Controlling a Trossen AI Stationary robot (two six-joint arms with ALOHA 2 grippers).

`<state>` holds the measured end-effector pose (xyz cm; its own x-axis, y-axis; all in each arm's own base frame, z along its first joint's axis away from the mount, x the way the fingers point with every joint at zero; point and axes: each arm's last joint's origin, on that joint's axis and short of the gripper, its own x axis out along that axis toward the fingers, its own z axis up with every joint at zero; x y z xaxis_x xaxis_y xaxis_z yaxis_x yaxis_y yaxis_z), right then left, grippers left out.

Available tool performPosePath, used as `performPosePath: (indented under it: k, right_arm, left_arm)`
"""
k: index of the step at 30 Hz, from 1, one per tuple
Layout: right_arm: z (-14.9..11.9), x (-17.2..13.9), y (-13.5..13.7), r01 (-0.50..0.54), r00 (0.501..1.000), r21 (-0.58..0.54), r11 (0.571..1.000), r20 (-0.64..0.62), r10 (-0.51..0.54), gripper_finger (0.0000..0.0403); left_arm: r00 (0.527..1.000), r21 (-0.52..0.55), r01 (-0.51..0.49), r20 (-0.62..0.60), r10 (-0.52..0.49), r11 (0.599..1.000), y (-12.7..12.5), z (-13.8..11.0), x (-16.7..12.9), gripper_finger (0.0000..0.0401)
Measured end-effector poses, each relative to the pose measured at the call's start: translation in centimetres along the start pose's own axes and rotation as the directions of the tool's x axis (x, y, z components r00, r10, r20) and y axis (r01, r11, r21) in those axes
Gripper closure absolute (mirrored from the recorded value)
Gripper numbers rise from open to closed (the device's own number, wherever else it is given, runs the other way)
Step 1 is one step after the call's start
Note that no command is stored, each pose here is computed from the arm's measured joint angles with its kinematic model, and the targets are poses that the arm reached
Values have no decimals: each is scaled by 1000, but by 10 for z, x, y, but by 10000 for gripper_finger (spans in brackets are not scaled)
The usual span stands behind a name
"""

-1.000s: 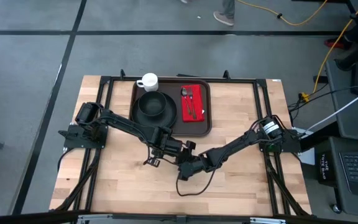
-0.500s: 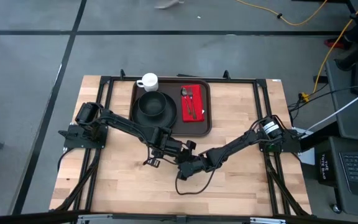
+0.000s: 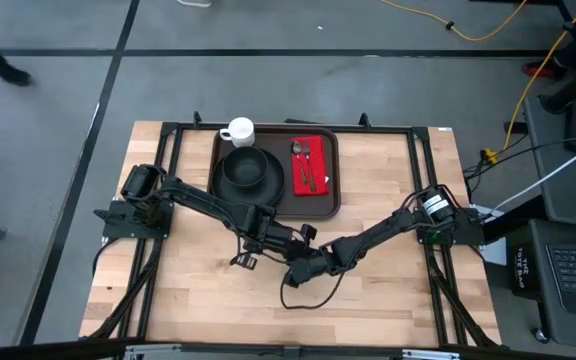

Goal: Set up tray
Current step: Put the silver knife on the red napkin to the right of the silver fork

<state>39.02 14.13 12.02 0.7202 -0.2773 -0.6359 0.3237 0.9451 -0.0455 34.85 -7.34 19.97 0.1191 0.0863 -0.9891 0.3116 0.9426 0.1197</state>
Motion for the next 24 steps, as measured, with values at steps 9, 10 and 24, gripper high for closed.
performPosePath:
  k: [9,10,24]
  right_arm:
    - [1,0,0,-9,1000,0,1000,5,9,342]
    - [1,0,1,-11,1000,-1,1000,6,11,340]
    - [1,0,1,-15,1000,-1,1000,11,15,350]
  left_arm:
    - [1000,4,1,0,-1,1000,0,0,0,315]
    - [1000,5,2,0,-2,1000,0,0,0,315]
    - [1000,3,-5,14,5,1000,0,1,0,247]
